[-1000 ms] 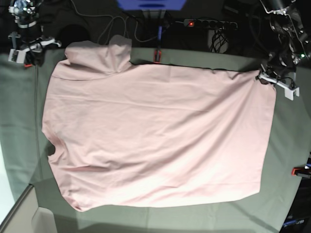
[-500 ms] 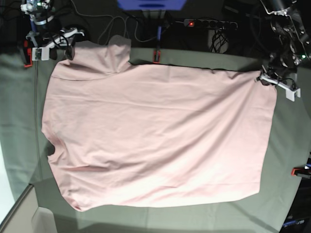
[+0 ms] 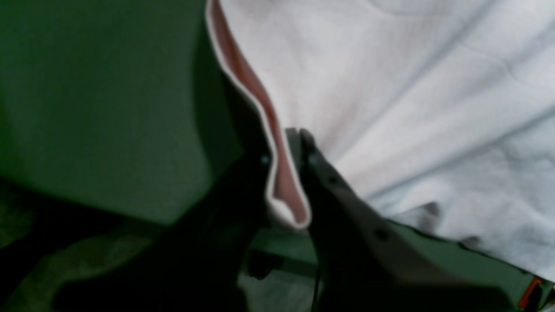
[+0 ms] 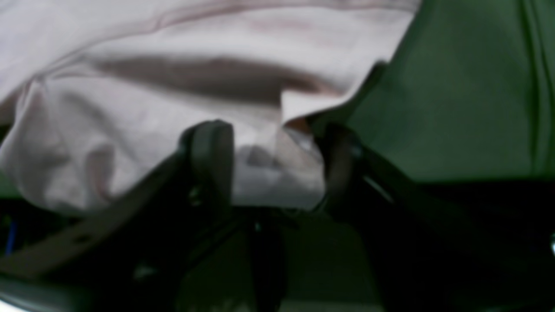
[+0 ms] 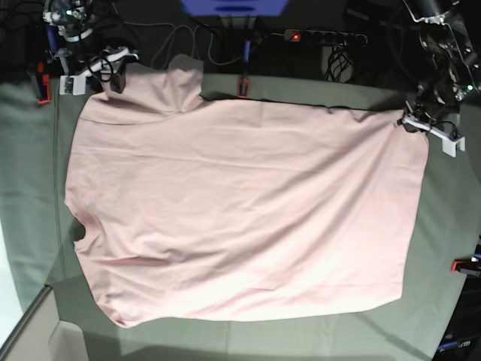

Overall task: Layout the t-shirt on the table in an organized manner, then fold the t-shirt properly
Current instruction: 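Grasp the shirt's shoulder corners with both grippers and pull them apart, then hold the shirt corners with both grippers and tug to straighten it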

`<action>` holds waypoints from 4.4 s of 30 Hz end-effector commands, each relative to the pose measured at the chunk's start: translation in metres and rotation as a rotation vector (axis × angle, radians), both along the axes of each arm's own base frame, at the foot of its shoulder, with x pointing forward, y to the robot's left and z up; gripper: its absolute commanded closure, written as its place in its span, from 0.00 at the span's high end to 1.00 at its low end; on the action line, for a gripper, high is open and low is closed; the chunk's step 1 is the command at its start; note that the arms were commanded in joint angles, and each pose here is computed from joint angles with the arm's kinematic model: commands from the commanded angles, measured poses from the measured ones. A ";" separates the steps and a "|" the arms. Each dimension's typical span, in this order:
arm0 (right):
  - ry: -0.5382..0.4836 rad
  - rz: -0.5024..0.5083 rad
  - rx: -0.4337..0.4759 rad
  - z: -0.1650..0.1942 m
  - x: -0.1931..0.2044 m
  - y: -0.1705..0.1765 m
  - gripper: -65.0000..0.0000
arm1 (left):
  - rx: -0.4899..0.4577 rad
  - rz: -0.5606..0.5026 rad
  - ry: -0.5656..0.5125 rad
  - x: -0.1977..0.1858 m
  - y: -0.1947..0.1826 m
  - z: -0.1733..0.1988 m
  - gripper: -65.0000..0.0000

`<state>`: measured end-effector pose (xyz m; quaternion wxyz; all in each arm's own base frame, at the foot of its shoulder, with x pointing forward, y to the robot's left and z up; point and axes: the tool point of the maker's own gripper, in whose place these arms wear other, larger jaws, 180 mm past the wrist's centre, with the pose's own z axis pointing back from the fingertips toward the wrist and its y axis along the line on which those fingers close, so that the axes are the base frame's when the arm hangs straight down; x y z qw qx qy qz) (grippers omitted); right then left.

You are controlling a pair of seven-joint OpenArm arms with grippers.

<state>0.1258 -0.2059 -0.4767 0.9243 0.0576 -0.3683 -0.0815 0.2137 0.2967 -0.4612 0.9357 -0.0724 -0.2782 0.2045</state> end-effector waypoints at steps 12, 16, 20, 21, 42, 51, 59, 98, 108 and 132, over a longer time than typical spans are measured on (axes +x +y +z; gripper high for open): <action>-0.064 0.013 -0.094 0.048 -0.015 -0.020 0.00 | 0.071 -0.034 -0.062 0.003 0.006 0.029 0.00; -0.117 0.001 -0.090 0.074 -0.020 -0.021 0.00 | 0.134 -0.075 -0.104 -0.001 0.004 0.053 0.00; -0.120 -0.015 -0.133 0.085 -0.026 -0.034 0.00 | 0.195 -0.085 -0.137 -0.009 0.009 0.076 0.00; -0.120 -0.029 -0.146 0.086 -0.028 -0.041 0.00 | 0.203 -0.070 -0.150 -0.012 0.013 0.082 0.00; -0.124 -0.217 -0.246 0.109 -0.062 -0.105 0.00 | 0.095 0.094 -0.302 -0.051 0.034 0.130 0.00; -0.109 -0.224 -0.221 0.100 -0.066 -0.103 0.00 | 0.047 0.078 -0.273 -0.050 0.019 0.114 0.00; -0.063 -0.189 -0.094 0.064 -0.063 -0.069 0.00 | 0.036 0.088 -0.262 -0.051 0.021 0.108 0.00; 0.023 -0.142 -0.064 -0.005 -0.013 -0.076 0.55 | -0.011 0.137 -0.260 -0.041 0.028 0.092 0.00; 0.035 -0.180 -0.002 -0.009 -0.038 -0.063 0.55 | -0.007 0.133 -0.284 -0.032 0.029 0.097 0.00; -0.046 -0.107 0.000 0.008 0.001 -0.042 0.55 | -0.011 0.136 -0.307 -0.023 0.029 0.102 0.00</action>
